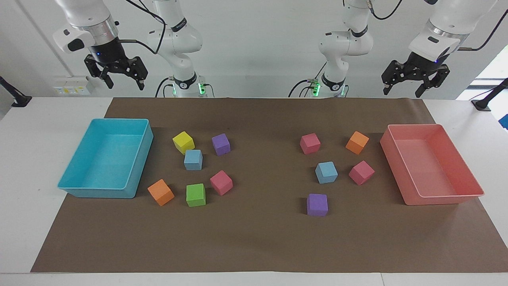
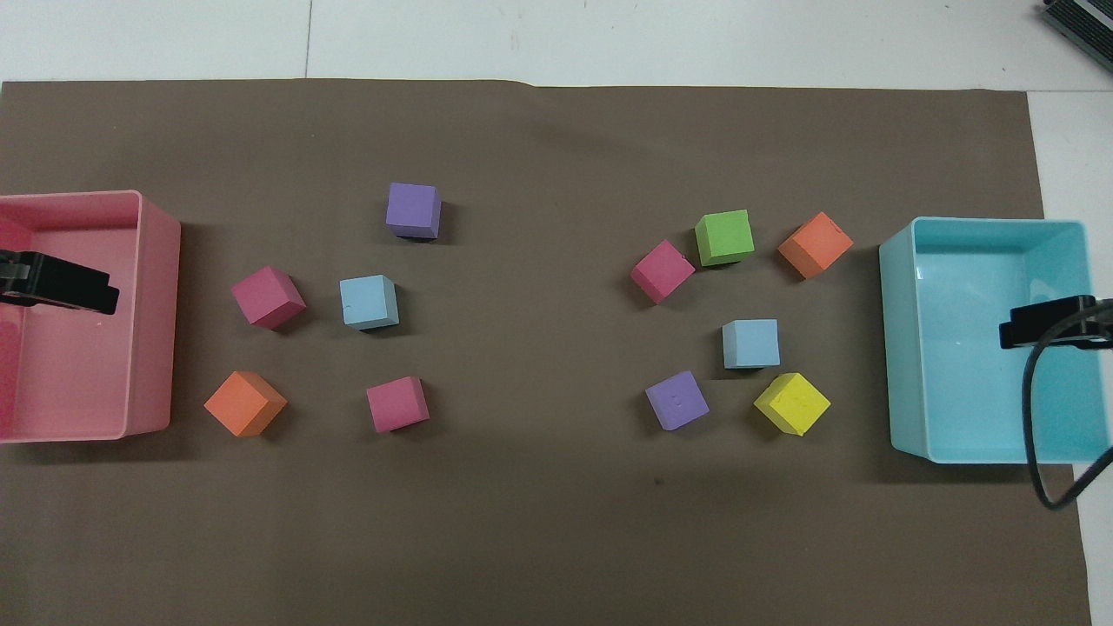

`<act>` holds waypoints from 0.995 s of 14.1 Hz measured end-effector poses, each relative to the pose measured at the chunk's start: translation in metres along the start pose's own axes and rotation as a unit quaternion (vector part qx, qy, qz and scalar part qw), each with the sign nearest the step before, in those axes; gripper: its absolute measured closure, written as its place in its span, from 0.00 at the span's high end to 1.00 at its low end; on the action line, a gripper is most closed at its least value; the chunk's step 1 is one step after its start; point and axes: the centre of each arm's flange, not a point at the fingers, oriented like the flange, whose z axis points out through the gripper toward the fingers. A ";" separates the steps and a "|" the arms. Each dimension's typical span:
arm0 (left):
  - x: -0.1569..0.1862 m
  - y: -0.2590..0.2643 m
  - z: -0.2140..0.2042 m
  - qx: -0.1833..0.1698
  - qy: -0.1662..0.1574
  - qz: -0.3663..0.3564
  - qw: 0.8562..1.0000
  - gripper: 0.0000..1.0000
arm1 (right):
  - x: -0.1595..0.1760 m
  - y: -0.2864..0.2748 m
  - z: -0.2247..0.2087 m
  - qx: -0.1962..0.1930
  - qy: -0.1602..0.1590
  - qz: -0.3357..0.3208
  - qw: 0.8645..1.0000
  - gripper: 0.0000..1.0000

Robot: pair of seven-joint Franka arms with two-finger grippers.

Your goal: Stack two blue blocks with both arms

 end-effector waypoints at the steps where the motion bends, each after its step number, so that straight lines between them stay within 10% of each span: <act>1: 0.000 0.000 0.000 0.000 0.000 0.000 1.000 1.00 | 0.000 0.000 0.000 0.000 0.000 0.000 1.000 1.00; 14: 0.000 0.000 0.000 0.000 0.000 0.000 1.000 1.00 | 0.011 -0.034 0.039 0.002 0.007 -0.031 0.999 1.00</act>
